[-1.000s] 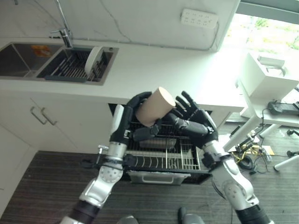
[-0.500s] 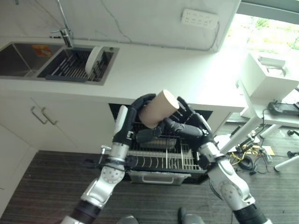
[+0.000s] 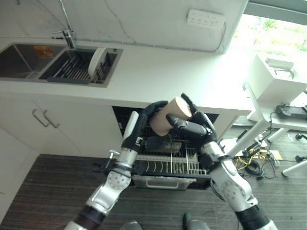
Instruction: Place the dishes in the dishwasher.
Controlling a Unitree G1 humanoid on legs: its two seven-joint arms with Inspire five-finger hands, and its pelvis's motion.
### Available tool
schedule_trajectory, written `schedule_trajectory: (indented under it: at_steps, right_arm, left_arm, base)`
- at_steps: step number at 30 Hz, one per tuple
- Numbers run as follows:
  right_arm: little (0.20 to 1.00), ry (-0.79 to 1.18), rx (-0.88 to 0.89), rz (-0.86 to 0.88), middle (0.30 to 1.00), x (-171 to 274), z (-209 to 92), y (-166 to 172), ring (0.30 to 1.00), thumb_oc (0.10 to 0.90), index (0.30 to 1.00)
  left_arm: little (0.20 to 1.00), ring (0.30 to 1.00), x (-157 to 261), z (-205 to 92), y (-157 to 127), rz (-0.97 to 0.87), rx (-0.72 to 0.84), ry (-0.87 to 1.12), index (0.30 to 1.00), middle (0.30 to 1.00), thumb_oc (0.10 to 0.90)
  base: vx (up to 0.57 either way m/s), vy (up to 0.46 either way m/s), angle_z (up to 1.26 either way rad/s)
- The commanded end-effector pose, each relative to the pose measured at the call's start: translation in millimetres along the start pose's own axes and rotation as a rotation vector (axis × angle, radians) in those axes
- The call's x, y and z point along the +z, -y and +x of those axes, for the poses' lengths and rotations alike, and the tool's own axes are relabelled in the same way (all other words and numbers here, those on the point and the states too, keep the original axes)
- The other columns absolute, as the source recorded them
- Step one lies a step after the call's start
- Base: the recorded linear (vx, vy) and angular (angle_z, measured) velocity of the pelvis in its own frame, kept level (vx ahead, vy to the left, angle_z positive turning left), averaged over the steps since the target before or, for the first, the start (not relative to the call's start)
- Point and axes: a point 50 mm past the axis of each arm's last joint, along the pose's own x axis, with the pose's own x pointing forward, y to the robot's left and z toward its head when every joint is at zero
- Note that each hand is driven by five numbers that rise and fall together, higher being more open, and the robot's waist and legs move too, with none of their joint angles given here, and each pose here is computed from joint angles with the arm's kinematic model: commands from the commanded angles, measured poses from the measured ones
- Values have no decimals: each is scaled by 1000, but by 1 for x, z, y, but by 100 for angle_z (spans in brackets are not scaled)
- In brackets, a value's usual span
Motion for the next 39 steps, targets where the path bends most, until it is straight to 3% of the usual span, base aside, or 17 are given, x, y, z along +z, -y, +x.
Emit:
schedule_trajectory:
  at_steps: [1, 9, 15, 26, 27, 29, 39]
  right_arm:
    - [900, 225, 164, 38, 900, 40, 22, -33, 900, 800, 900]
    - [900, 148, 174, 72, 900, 29, 30, -39, 900, 800, 900]
    - [900, 62, 148, 191, 900, 10, 27, -34, 900, 800, 900]
    - [900, 59, 151, 167, 900, 5, 29, -37, 900, 800, 900]
    - [599, 72, 160, 150, 599, 7, 30, -38, 599, 599, 599]
    - [300, 90, 160, 140, 300, 9, 30, -39, 300, 400, 300]
    - [300, 178, 134, 84, 300, 23, 31, -39, 300, 400, 300]
  left_arm:
    - [300, 300, 58, 30, 14, -106, -65, 327, 300, 300, 400]
    - [300, 300, 64, 31, 21, -129, -97, 359, 300, 300, 400]
    - [300, 300, 68, 31, 19, -135, -75, 378, 300, 300, 400]
    - [300, 300, 70, 31, 23, -141, -122, 382, 300, 300, 400]
    - [300, 300, 70, 31, 24, -141, -133, 380, 300, 300, 400]
    - [300, 300, 70, 31, 26, -142, -145, 377, 300, 300, 400]
    - [300, 300, 69, 30, 35, -162, -213, 353, 300, 300, 400]
  base:
    - [0, 0, 0]
    - [0, 0, 0]
    - [0, 0, 0]
    - [0, 0, 0]
    - [0, 0, 0]
    - [0, 0, 0]
    - [0, 0, 0]
